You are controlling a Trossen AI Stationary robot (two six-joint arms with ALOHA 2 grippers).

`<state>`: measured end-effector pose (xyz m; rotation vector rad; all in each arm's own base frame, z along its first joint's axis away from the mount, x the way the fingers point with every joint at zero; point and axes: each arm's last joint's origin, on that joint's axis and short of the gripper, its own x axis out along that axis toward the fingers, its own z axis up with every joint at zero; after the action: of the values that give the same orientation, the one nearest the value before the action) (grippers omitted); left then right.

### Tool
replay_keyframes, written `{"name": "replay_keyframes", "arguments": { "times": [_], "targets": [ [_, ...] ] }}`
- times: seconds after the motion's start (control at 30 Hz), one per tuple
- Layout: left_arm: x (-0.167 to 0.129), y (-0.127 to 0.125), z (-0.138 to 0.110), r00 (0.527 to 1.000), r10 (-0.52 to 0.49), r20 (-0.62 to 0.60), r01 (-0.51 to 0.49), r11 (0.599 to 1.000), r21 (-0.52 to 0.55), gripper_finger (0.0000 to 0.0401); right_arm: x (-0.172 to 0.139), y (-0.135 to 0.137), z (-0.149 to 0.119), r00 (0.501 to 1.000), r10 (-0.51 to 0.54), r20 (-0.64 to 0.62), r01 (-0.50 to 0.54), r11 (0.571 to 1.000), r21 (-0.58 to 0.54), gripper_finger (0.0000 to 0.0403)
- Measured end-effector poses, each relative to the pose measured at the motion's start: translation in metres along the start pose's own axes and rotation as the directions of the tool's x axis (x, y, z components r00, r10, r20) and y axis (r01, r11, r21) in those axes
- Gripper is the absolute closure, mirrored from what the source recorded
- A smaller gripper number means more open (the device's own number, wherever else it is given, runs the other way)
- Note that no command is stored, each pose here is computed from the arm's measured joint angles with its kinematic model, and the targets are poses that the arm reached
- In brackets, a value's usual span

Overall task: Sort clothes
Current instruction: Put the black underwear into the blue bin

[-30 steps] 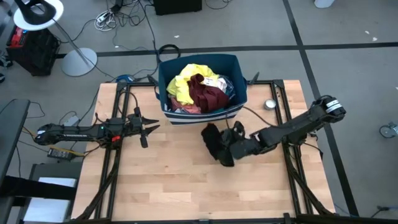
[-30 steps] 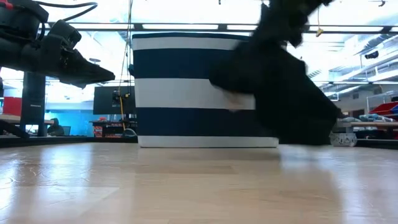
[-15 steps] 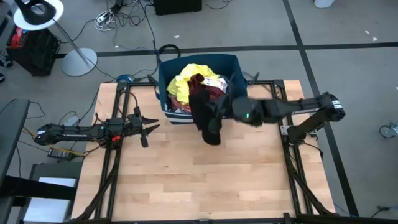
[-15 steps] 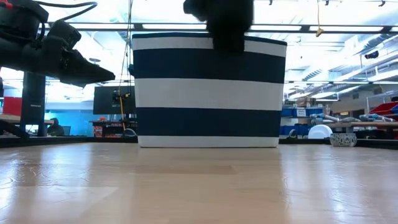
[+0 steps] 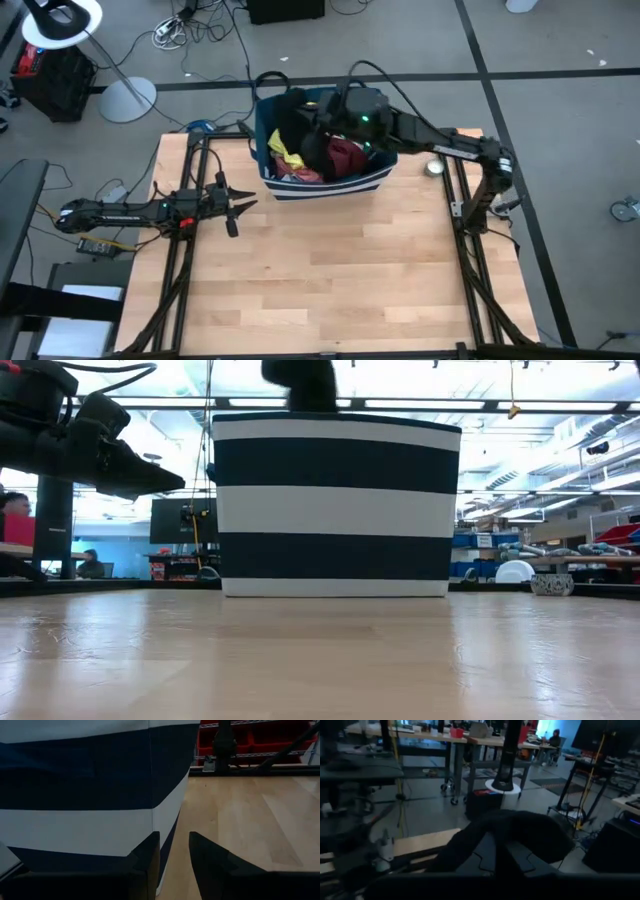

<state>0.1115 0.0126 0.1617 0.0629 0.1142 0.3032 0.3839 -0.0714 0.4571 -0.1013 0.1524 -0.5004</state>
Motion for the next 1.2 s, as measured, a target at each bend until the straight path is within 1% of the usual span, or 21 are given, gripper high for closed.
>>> {"name": "replay_keyframes", "arguments": {
  "times": [0.07,0.13,0.27,0.4,0.5,0.63,0.73,0.87,0.93,1.03,1.2],
  "targets": [
    [0.0,0.0,0.0,1.0,0.0,0.0,0.0,1.0,0.0,0.0291,0.015,-0.003,-0.004,1.0,-0.016,-0.013,0.016,1.0,-0.001,0.0397],
    [0.0,0.0,0.0,1.0,0.0,0.0,0.0,1.0,0.0,0.0291,0.03,-0.006,-0.015,0.998,-0.033,-0.044,0.033,0.999,-0.006,0.0397],
    [0.0,0.0,0.0,1.0,0.0,0.0,0.0,1.0,-0.002,0.0291,0.06,-0.01,-0.05,0.983,-0.051,-0.178,0.054,0.998,0.014,0.0397],
    [0.0,0.0,0.0,1.0,-0.001,0.0,0.001,1.0,-0.003,0.0291,0.092,-0.009,-0.093,0.947,-0.007,-0.321,0.029,0.997,0.065,0.0397],
    [0.0,0.0,0.0,1.0,-0.001,0.001,0.001,1.0,-0.003,0.0291,0.112,-0.007,-0.122,0.916,0.031,-0.399,0.019,0.992,0.121,0.0397],
    [0.0,0.0,0.0,1.0,-0.001,0.0,0.001,1.0,-0.003,0.0291,0.131,-0.005,-0.157,0.869,0.08,-0.489,0.012,0.983,0.182,0.0397],
    [0.0,0.0,0.0,1.0,-0.001,0.001,0.001,1.0,-0.003,0.0291,0.14,-0.005,-0.176,0.837,0.123,-0.533,0.002,0.974,0.228,0.0397],
    [0.0,0.0,0.0,1.0,-0.002,0.0,0.002,1.0,-0.004,0.0291,0.144,-0.011,-0.188,0.801,0.157,-0.578,0.017,0.959,0.283,0.0397],
    [0.0,0.0,0.0,1.0,-0.001,0.001,0.001,1.0,-0.003,0.0291,0.144,-0.015,-0.189,0.794,0.158,-0.587,0.032,0.954,0.299,0.0397],
    [0.0,0.0,0.0,1.0,-0.001,0.0,0.001,1.0,-0.004,0.0291,0.139,-0.019,-0.183,0.797,0.154,-0.584,0.043,0.95,0.309,0.0397],
    [0.0,0.0,0.0,1.0,-0.002,0.001,0.002,1.0,-0.004,0.0291,0.127,-0.025,-0.16,0.829,0.144,-0.54,0.018,0.959,0.283,0.0385]
  ]
}}
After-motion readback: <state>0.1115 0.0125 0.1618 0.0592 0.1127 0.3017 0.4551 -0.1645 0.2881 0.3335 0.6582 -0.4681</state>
